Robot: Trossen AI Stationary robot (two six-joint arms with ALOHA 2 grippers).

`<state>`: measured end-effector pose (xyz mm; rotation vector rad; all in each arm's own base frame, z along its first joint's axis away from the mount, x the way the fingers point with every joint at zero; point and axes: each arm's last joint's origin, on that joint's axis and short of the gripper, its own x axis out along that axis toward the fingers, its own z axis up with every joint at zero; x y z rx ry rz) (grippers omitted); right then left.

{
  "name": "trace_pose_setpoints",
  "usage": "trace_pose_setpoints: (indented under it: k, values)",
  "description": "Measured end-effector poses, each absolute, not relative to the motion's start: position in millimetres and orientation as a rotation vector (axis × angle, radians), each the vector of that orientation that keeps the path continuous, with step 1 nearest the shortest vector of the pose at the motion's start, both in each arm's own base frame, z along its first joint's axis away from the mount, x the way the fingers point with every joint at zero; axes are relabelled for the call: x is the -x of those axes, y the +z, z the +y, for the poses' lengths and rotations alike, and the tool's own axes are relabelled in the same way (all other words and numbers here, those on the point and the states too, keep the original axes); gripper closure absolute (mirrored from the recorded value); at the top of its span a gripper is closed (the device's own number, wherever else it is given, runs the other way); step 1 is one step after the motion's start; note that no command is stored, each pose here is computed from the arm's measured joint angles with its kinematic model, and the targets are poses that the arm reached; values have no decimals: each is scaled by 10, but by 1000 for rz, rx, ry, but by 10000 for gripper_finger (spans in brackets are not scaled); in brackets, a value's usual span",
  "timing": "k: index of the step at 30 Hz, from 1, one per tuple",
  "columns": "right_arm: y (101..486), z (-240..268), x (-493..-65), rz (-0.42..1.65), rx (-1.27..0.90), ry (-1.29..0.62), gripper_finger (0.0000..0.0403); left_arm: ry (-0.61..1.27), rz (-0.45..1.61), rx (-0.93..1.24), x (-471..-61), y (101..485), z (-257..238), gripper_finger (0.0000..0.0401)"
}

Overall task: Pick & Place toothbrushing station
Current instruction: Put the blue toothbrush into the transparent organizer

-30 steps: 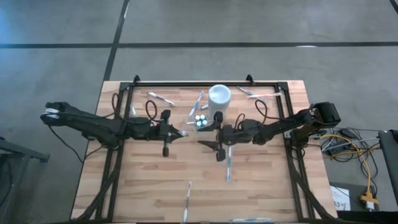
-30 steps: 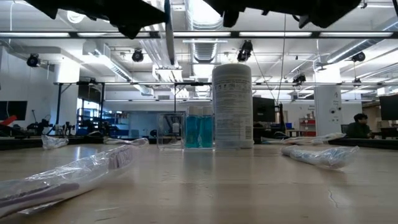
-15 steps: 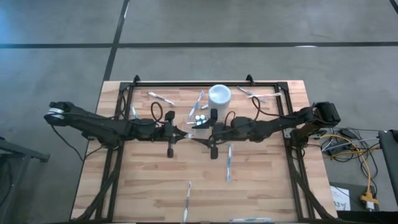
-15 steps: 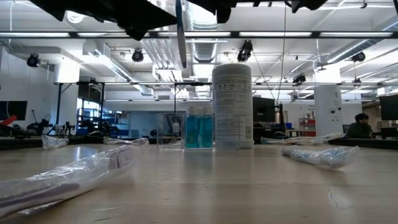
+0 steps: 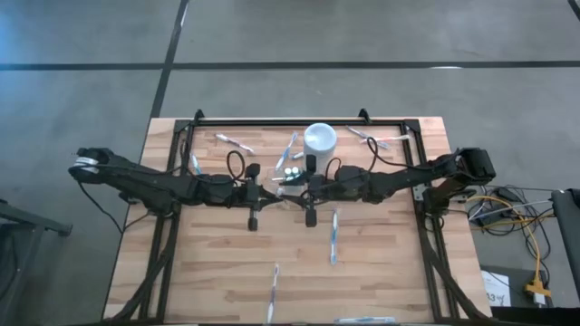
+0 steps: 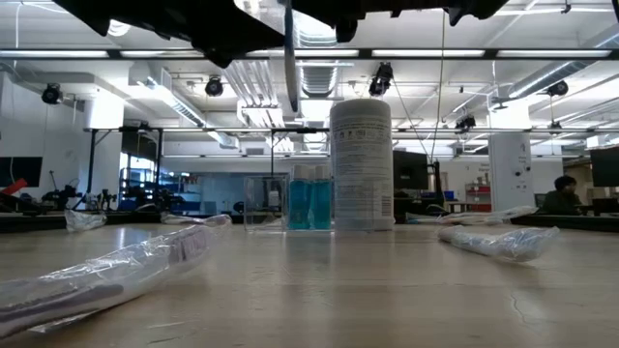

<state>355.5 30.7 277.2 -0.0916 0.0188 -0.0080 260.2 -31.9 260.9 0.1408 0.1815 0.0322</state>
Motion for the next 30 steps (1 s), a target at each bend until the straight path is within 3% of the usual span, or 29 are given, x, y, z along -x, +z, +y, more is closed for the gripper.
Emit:
trace_pose_setpoints:
  k: [5,7,22,26,30]
  values:
    - [2764,311,-3555,24,124,3,366,31,189,-145,-2616,2587,-321,401]
    - [2760,310,-3554,28,132,3,383,33,187,-145,-2610,2595,-318,401]
    - [2717,108,-3555,56,221,-80,390,27,262,-121,-2180,2781,-261,329]
    - [2728,-4,-3586,4,213,-113,390,3,311,-87,-2036,2775,-292,329]
    - [2634,-188,-3649,-13,134,-81,390,-43,324,-90,-1929,2674,-373,355]
